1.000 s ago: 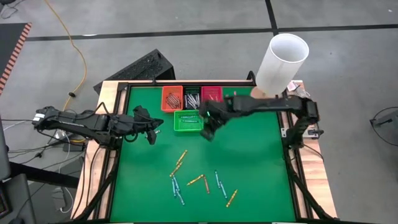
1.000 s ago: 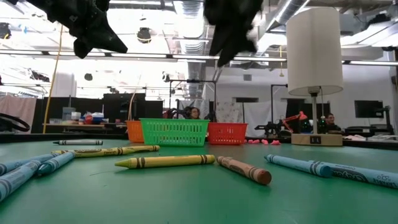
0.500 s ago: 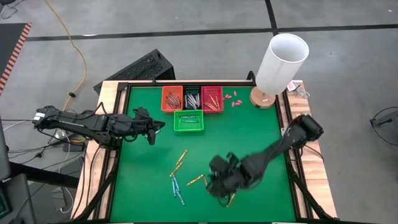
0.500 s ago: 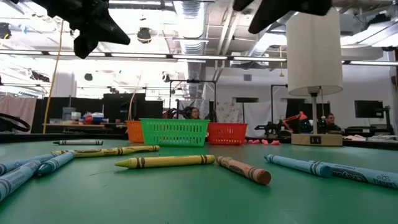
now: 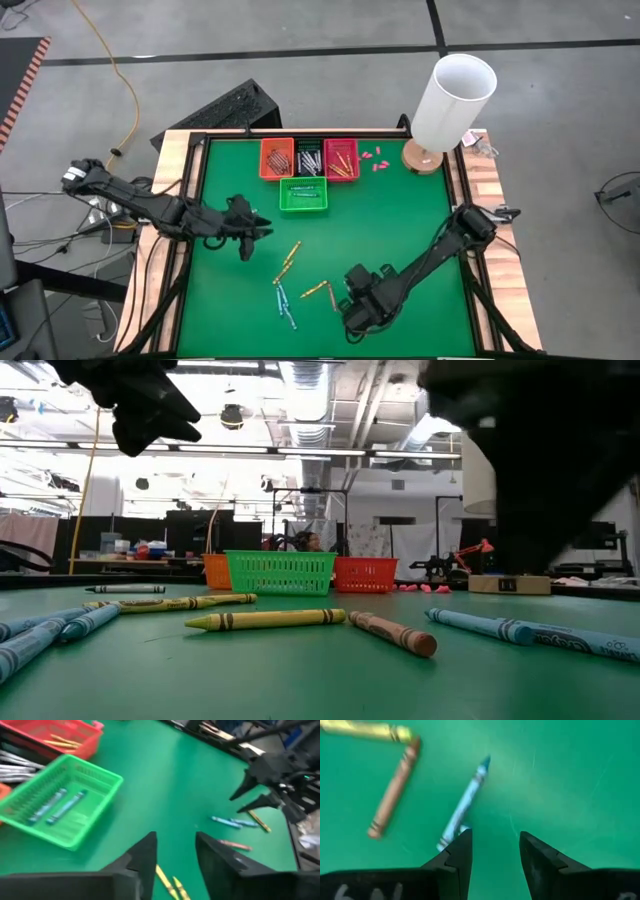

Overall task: Sort crayons
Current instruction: Put a blue crayon in the green basket

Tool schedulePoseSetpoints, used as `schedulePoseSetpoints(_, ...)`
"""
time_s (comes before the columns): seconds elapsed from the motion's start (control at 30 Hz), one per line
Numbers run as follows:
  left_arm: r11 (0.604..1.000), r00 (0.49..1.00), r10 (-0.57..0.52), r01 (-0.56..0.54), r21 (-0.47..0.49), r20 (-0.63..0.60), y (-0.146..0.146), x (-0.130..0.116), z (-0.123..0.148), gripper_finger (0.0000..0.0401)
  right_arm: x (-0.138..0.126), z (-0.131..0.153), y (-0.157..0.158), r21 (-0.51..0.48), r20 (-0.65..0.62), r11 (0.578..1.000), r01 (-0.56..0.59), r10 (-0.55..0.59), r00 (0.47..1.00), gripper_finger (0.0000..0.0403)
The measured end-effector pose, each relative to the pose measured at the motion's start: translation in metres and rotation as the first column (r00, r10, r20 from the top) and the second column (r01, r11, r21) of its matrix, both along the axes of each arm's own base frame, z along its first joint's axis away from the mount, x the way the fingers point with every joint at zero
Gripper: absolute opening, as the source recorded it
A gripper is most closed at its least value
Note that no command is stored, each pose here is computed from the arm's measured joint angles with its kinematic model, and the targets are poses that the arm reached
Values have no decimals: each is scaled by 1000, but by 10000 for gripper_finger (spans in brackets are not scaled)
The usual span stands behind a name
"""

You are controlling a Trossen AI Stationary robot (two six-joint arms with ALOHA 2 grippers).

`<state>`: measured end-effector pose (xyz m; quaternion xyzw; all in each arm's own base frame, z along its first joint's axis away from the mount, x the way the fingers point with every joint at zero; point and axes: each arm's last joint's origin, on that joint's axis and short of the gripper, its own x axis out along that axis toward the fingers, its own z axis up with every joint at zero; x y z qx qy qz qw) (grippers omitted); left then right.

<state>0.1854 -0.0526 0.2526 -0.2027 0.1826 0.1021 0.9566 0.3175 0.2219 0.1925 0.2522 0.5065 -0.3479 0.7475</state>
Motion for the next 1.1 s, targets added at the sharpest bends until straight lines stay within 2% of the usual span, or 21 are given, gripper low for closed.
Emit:
schedulePoseSetpoints(0.17, 999, 999, -38, 38, -24, 11, -13, 11, -6, 177, 0, -9, 6, 22, -16, 1000, -6, 7, 1000, 156)
schedulePoseSetpoints(0.3, 997, 998, -54, 56, -53, 25, -17, 17, -9, 195, -2, -6, 11, 38, 5, 999, -3, 3, 1000, 156)
schedulePoseSetpoints(0.6, 994, 997, -72, 74, -87, 29, -19, 19, -10, 197, -15, -8, 38, 79, 56, 994, -78, 73, 996, 156)
schedulePoseSetpoints(1.1, 993, 997, -77, 79, -89, 17, -19, 19, -11, 197, -9, -7, 34, 88, 64, 994, -71, 65, 996, 156)
